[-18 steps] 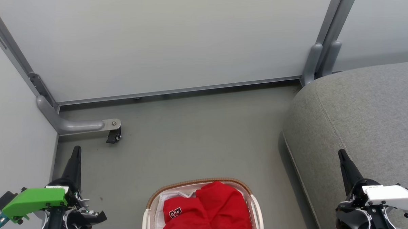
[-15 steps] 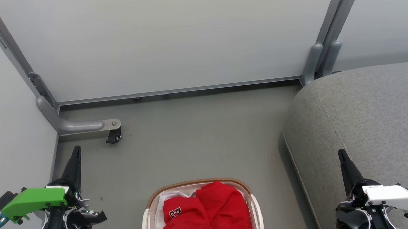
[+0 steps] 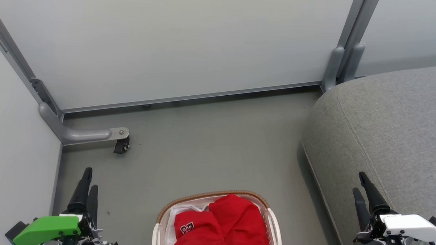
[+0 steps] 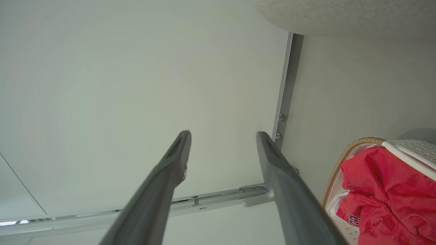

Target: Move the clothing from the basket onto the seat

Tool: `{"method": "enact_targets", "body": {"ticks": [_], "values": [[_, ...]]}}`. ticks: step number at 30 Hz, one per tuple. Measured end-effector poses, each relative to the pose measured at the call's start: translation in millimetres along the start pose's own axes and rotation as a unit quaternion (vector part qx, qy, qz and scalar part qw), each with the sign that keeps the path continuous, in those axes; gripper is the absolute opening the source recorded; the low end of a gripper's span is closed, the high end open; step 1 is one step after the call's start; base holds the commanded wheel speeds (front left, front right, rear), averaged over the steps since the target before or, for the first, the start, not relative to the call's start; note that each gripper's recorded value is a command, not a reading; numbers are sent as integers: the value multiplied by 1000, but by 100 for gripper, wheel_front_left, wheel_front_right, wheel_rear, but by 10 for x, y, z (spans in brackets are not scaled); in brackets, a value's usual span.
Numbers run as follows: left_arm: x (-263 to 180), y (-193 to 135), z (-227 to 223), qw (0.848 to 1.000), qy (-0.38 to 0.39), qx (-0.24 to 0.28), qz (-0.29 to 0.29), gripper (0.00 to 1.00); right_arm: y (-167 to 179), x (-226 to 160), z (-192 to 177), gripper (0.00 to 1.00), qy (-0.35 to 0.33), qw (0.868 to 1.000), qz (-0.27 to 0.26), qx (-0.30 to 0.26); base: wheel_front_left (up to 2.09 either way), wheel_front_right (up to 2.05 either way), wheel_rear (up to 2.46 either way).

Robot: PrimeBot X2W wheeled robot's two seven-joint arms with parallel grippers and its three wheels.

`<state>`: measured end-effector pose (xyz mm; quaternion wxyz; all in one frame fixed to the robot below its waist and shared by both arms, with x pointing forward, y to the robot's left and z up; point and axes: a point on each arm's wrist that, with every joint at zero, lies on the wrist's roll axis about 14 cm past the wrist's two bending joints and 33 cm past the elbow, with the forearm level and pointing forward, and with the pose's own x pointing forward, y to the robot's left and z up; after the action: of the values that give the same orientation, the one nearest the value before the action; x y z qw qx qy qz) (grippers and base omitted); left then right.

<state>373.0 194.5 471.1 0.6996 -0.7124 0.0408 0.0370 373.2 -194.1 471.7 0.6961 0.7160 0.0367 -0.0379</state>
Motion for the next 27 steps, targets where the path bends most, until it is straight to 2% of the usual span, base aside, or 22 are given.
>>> {"method": "enact_targets", "body": {"ticks": [8,15,21,27], "values": [[-2,-6,-88,1000,1,7,-1,100,-28,-22,28,100,-15,1000,-5,-14,0,0,0],[-2,-20,-132,999,1,39,-3,100,-36,-31,126,100,-35,998,-8,-53,0,0,0],[3,-94,-142,995,-2,96,-14,100,49,-26,197,100,-48,992,0,-118,0,0,0],[9,-164,-167,988,-4,151,-22,100,189,-13,209,100,-54,978,18,-200,0,0,0]]}}
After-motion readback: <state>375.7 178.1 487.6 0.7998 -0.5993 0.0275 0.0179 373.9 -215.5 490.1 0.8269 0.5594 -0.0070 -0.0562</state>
